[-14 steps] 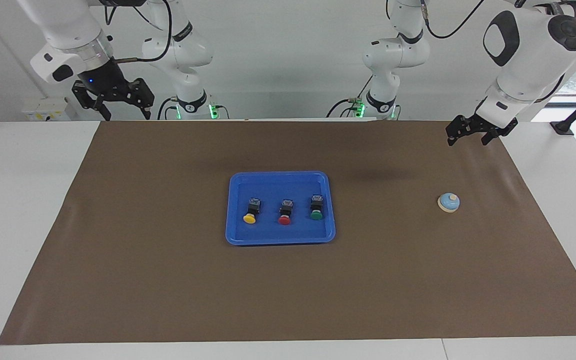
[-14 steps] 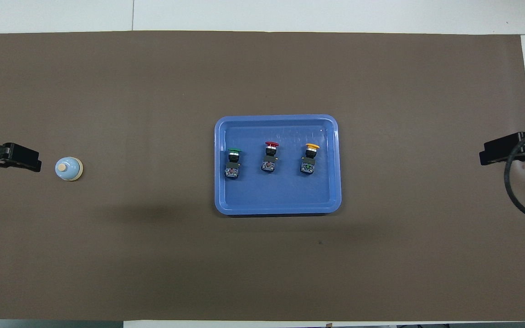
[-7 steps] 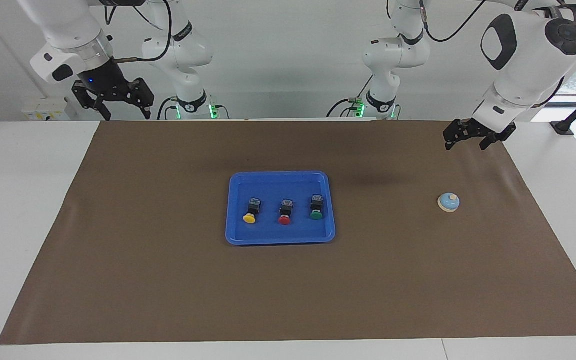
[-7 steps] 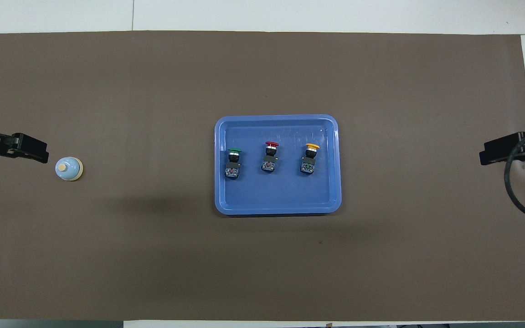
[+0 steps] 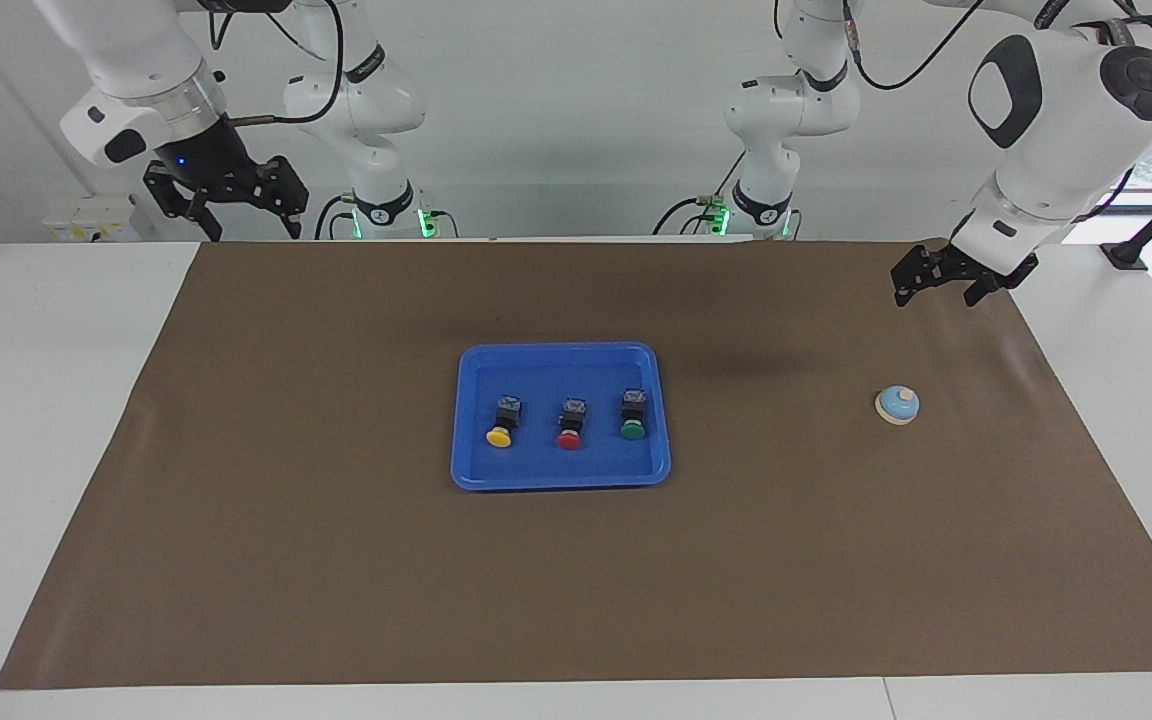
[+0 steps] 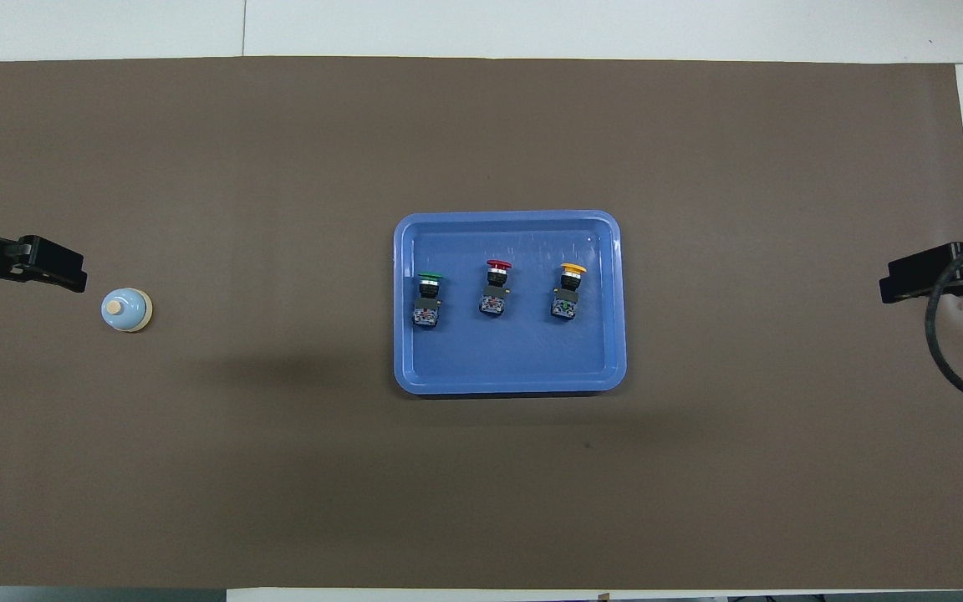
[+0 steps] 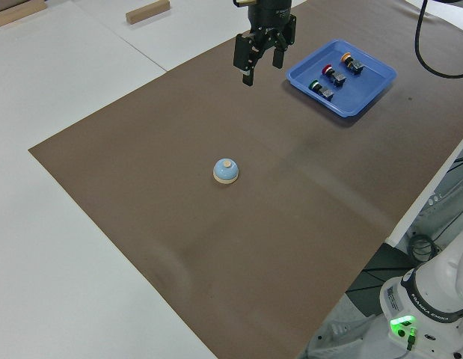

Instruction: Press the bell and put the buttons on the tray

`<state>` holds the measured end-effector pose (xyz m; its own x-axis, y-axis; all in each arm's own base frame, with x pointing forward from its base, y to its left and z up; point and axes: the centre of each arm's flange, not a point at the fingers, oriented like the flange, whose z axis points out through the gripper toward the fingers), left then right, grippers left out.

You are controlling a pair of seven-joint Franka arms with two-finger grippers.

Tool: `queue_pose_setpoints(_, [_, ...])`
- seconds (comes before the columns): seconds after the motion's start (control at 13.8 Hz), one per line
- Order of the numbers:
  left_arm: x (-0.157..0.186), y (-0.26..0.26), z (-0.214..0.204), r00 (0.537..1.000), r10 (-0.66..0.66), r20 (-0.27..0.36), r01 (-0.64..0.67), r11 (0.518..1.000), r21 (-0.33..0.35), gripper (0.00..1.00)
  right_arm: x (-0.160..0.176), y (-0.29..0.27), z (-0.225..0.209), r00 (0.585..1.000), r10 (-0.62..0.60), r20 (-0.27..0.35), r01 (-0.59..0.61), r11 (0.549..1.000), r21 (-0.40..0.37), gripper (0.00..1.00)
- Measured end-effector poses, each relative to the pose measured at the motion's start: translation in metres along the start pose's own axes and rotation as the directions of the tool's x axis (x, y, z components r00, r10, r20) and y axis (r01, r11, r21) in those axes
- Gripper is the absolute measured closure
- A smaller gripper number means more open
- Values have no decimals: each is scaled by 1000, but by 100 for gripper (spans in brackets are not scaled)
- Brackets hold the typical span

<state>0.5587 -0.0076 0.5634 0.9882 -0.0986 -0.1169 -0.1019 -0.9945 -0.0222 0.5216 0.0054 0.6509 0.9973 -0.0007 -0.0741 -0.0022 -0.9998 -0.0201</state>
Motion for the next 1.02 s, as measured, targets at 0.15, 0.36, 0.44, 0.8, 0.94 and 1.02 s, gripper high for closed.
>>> queue_pose_setpoints(0.15, [2, 0, -2, 1000, -1, -17, 1, 1000, 1, 0, 0, 0, 0, 1000, 0, 0, 0, 1000, 0, 0])
queue_pose_setpoints(0.36, [4, -1, -3, 999, -1, -33, 1, 1000, 2, 0, 0, 0, 0, 1000, 0, 0, 0, 1000, 0, 0])
queue_pose_setpoints(0.44, [4, -1, -4, 999, -1, -34, 1, 1000, 3, 0, 0, 0, 0, 1000, 0, 0, 0, 1000, 0, 0])
queue_pose_setpoints(0.8, [4, 0, -15, 998, 1, -56, -1, 1000, 5, 0, 0, 0, 0, 1000, 0, 0, 0, 1000, 0, 0])
queue_pose_setpoints(0.94, [4, 1, -15, 998, 2, -56, -2, 1000, 4, 0, 0, 0, 0, 1000, 0, 0, 0, 1000, 0, 0])
queue_pose_setpoints(1.02, [4, 1, -15, 998, 3, -56, -3, 1000, 4, 0, 0, 0, 0, 1000, 0, 0, 0, 1000, 0, 0])
